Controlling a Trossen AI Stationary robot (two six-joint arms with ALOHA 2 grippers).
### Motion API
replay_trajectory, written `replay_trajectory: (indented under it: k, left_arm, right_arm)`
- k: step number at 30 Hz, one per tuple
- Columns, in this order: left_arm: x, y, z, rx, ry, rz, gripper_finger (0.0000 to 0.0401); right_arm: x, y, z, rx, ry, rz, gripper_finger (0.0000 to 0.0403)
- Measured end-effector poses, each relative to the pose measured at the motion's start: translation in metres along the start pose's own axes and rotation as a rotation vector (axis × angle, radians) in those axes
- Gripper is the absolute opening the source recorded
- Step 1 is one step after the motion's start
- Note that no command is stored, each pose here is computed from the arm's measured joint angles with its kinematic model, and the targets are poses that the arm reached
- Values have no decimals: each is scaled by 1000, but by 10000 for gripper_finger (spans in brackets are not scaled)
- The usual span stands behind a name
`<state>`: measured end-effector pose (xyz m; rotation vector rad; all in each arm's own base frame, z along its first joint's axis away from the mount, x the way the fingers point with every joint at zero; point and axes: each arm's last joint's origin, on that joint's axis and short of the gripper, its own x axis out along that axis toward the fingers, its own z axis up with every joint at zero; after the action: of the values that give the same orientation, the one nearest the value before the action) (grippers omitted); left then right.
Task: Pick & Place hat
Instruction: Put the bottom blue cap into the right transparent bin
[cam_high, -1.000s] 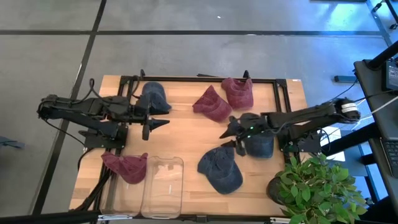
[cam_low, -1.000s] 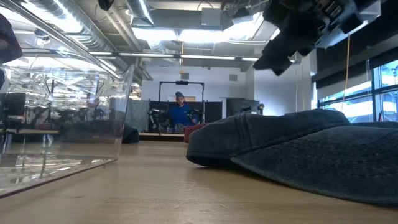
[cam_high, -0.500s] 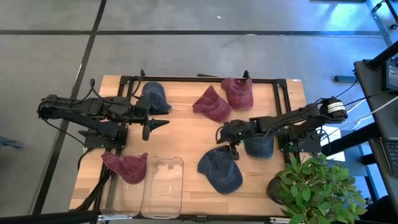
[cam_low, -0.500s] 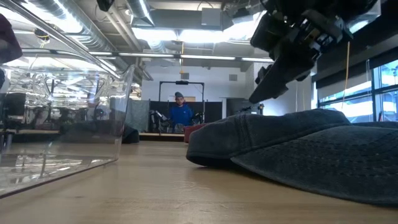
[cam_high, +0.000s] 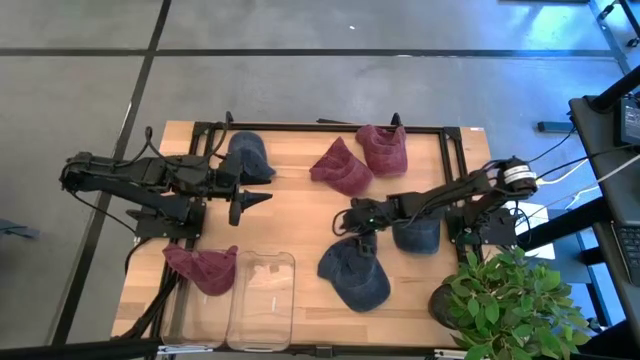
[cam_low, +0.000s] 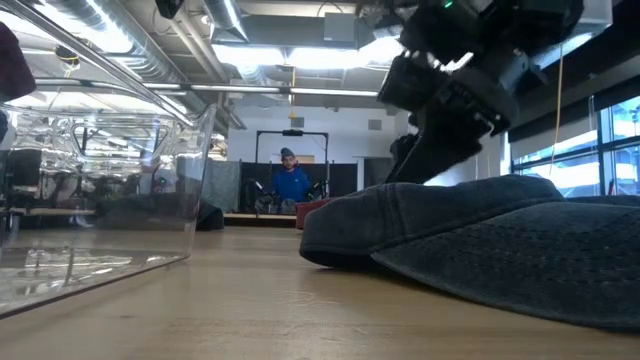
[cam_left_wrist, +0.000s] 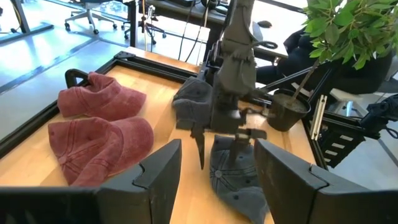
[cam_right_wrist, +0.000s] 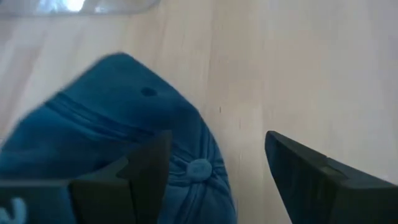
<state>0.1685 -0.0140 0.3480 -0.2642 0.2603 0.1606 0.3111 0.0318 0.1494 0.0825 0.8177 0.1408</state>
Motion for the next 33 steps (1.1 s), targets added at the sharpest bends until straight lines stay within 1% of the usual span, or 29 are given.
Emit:
replay_trajectory:
  k: [4, 8, 12, 16, 24, 27, 29, 33]
  left_arm:
    - [0, 0, 0, 0, 1, 0, 195]
    - [0, 1, -2, 5, 18, 5, 195]
    - [0, 2, -5, 31, 54, 17, 197]
    - [0, 2, -7, 55, 72, 22, 197]
    - [0, 3, -8, 57, 77, 23, 196]
    - [0, 3, -8, 57, 77, 23, 197]
    - [0, 3, -8, 57, 77, 23, 196]
    - [0, 3, -8, 57, 77, 23, 194]
  right_arm:
    - [14, 0, 3, -4, 129, 26, 259]
    - [23, -1, 5, -8, 265, 21, 259]
    - [31, -1, 10, -1, 334, 16, 248]
    - [39, -2, 12, 3, 375, 10, 207]
    - [43, -4, 10, 3, 396, -13, 92]
    - [43, -4, 10, 27, 395, -36, 53]
    - [43, -4, 10, 43, 392, -44, 41]
    - [40, -4, 12, 53, 380, -47, 41]
